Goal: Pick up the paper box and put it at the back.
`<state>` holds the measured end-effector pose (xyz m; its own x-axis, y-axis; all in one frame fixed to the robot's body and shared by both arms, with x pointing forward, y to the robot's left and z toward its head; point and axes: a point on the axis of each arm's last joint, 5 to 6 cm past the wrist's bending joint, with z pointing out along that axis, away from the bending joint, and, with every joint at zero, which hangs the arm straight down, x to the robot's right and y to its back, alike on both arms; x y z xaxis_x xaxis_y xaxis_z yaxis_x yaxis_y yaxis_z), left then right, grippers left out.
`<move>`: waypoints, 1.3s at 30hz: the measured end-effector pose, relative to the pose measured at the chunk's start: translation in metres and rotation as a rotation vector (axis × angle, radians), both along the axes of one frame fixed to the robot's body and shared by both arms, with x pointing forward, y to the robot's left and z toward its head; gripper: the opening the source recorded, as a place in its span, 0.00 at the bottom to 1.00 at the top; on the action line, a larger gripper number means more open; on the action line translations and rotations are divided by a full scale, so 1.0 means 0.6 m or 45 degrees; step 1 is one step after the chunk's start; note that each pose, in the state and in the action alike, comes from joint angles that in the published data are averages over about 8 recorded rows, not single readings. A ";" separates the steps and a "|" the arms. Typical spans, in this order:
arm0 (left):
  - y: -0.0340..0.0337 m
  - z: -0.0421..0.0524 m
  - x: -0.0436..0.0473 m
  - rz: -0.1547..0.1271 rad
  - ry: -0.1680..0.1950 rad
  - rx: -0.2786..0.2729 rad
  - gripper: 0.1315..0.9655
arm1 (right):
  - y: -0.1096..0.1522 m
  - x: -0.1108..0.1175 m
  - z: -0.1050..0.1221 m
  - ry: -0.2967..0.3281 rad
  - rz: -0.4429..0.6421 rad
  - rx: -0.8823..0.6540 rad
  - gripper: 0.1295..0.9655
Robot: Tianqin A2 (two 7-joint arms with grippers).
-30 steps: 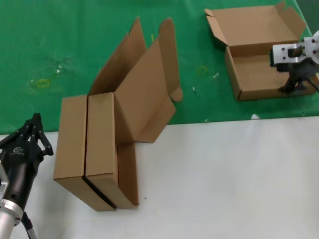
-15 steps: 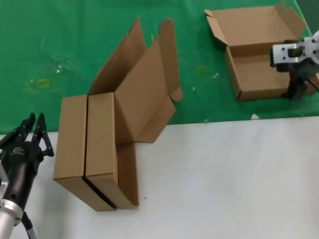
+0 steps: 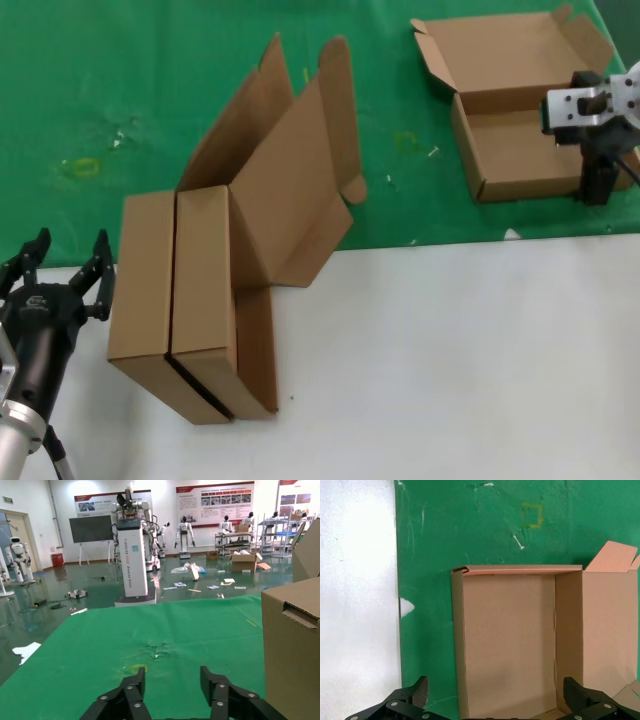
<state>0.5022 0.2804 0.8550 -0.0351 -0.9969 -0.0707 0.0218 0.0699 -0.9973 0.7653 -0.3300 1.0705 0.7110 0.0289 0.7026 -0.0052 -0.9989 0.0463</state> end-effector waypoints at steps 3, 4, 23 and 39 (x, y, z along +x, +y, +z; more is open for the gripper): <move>0.000 0.000 0.000 0.000 0.000 0.000 0.31 | 0.000 0.000 0.000 0.000 0.000 0.000 0.96; 0.000 0.000 0.000 0.000 0.000 0.000 0.33 | 0.000 0.000 0.000 0.000 0.000 0.000 0.96; 0.000 0.000 0.000 0.000 0.000 0.000 0.76 | 0.056 0.000 -0.088 -0.086 0.076 0.209 1.00; 0.000 0.000 0.000 0.000 0.000 0.001 0.97 | 0.134 -0.048 -0.223 -0.245 0.091 0.668 1.00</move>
